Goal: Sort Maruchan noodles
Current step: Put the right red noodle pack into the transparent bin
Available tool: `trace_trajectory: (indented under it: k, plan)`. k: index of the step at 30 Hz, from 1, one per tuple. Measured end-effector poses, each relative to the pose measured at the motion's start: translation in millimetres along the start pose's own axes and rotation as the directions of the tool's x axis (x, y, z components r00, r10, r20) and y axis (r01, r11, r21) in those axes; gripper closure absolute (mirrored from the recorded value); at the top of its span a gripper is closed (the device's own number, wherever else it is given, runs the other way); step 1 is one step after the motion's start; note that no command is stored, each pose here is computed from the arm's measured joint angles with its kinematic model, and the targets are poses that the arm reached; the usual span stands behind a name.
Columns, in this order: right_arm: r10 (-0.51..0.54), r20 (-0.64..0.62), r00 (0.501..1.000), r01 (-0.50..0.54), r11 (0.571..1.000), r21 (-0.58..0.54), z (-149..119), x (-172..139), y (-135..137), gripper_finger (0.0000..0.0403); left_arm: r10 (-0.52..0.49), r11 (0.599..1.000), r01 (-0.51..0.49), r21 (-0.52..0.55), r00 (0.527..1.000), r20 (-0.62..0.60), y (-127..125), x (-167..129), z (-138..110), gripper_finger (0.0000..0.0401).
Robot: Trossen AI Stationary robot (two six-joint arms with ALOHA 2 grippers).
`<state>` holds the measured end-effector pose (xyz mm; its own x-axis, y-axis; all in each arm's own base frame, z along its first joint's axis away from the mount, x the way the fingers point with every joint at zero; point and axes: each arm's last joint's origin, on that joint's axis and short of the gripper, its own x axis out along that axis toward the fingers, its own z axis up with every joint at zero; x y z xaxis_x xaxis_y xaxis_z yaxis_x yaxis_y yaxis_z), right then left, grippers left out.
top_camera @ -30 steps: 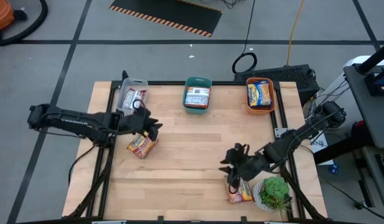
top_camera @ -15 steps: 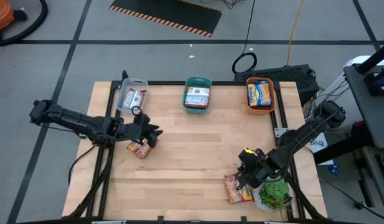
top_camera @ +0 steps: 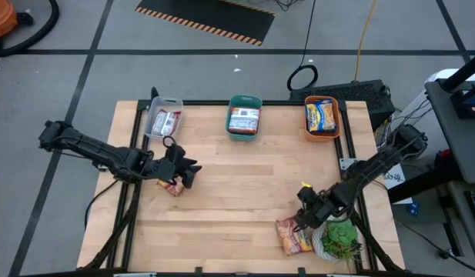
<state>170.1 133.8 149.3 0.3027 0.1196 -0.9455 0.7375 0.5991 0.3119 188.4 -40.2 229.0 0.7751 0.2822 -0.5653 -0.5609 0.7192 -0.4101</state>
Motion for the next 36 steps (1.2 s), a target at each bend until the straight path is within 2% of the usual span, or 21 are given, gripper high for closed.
trace_trajectory:
  k: [5,12,16,24,36]
  plan:
    - [0.087,-0.038,0.995,-0.089,0.995,-0.053,5,5,4,0.0190,0.023,1.000,-0.023,0.001,1.000,-0.021,-1,7,-4,0.0226]
    - [0.094,-0.042,0.995,-0.098,0.991,-0.089,15,6,4,0.0210,0.063,0.998,-0.062,0.011,0.996,-0.061,-2,19,-12,0.0226]
    - [0.098,-0.033,0.995,-0.102,0.983,-0.151,20,6,4,0.0236,0.052,0.999,-0.052,0.006,0.997,-0.054,-4,22,-13,0.0226]
    - [0.155,-0.059,0.986,-0.163,0.971,-0.174,17,5,9,0.0305,0.032,0.999,-0.031,0.012,0.999,-0.039,-7,22,-11,0.0226]
    - [0.170,-0.088,0.981,-0.186,0.956,-0.227,15,5,10,0.0360,0.032,0.999,-0.032,0.014,0.999,-0.040,-7,22,-11,0.0226]
